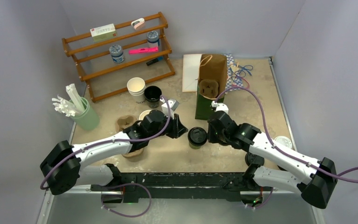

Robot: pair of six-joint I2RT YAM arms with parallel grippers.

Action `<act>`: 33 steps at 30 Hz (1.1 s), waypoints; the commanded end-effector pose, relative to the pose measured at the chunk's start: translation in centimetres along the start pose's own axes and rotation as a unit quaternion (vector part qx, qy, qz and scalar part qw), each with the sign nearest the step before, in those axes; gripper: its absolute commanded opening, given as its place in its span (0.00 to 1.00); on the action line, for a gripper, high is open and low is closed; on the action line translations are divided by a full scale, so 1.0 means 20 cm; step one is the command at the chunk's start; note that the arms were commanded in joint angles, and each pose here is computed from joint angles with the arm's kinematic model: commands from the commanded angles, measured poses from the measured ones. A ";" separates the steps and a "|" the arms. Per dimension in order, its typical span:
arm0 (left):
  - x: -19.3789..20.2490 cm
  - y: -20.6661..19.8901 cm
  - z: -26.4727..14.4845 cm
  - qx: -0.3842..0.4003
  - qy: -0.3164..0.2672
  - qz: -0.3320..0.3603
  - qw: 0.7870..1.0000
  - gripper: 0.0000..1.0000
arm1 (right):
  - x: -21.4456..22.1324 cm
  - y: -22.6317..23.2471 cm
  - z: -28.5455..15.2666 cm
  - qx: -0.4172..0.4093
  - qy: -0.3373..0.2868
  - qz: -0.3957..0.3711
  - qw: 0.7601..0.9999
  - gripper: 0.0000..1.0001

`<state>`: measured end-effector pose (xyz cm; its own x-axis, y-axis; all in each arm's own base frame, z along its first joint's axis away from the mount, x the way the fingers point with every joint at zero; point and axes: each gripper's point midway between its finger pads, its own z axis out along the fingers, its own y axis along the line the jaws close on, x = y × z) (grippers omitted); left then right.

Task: Pack the takeout coffee

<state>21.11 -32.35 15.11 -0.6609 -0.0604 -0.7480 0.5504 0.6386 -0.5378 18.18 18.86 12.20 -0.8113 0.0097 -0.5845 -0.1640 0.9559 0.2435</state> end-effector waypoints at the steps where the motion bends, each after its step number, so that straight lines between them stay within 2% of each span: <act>1: -0.03 -0.01 -0.08 0.003 -0.009 0.008 1.000 0.18 | -0.07 -0.01 -0.10 0.008 -0.015 -0.004 1.000 0.17; 3: -0.06 -0.03 -0.13 0.009 -0.016 0.001 1.000 0.18 | -0.14 0.01 -0.15 -0.006 -0.039 0.004 0.999 0.20; 4: -0.09 -0.04 -0.13 0.013 -0.029 0.005 0.999 0.19 | -0.23 0.05 -0.22 -0.011 -0.063 0.028 0.998 0.17; 5: -0.07 -0.04 -0.13 0.009 -0.015 0.003 1.000 0.18 | -0.26 0.08 -0.25 -0.023 -0.074 0.021 0.997 0.14; 6: -0.07 -0.05 -0.14 0.010 0.007 0.005 1.000 0.17 | -0.23 0.10 -0.30 -0.037 -0.051 0.023 0.998 0.14; 7: -0.11 -0.03 -0.16 -0.015 0.002 -0.007 1.000 0.13 | -0.31 0.04 -0.36 -0.004 -0.082 0.049 0.995 0.12; 8: -0.20 -0.10 -0.17 -0.010 -0.042 0.015 0.999 0.11 | -0.36 0.02 -0.40 -0.001 -0.110 0.061 0.992 0.08; 9: -0.24 -0.22 -0.16 0.015 -0.060 0.035 0.997 0.14 | -0.33 0.13 -0.42 -0.067 -0.096 0.051 0.992 0.09; 11: -0.13 -0.17 -0.10 -0.021 0.014 0.050 0.998 0.13 | -0.37 0.12 -0.43 -0.074 -0.126 0.057 0.988 0.10; 13: -0.07 -0.13 -0.07 -0.025 0.036 0.059 0.997 0.14 | -0.30 0.10 -0.42 -0.063 -0.091 0.039 0.993 0.10; 16: -0.07 -0.14 -0.04 -0.008 0.021 0.058 0.998 0.14 | -0.23 0.02 -0.36 -0.025 -0.074 0.024 0.997 0.10; 19: -0.09 -0.15 -0.01 -0.005 0.021 0.054 0.998 0.15 | -0.20 0.03 -0.32 -0.041 -0.074 0.026 0.996 0.12; 25: -0.12 -0.10 -0.05 -0.018 0.008 0.044 0.999 0.13 | -0.05 0.02 -0.24 -0.055 -0.036 0.033 0.997 0.12; 33: -0.06 0.00 -0.09 -0.019 0.023 0.031 0.999 0.12 | 0.09 0.05 -0.18 -0.087 0.004 0.052 0.995 0.15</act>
<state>21.17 -31.20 16.60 -0.6593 0.0075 -0.7519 0.5474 0.6904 -0.4730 15.12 17.38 13.96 -0.8154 0.0732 -0.5743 -0.1673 0.9199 0.3547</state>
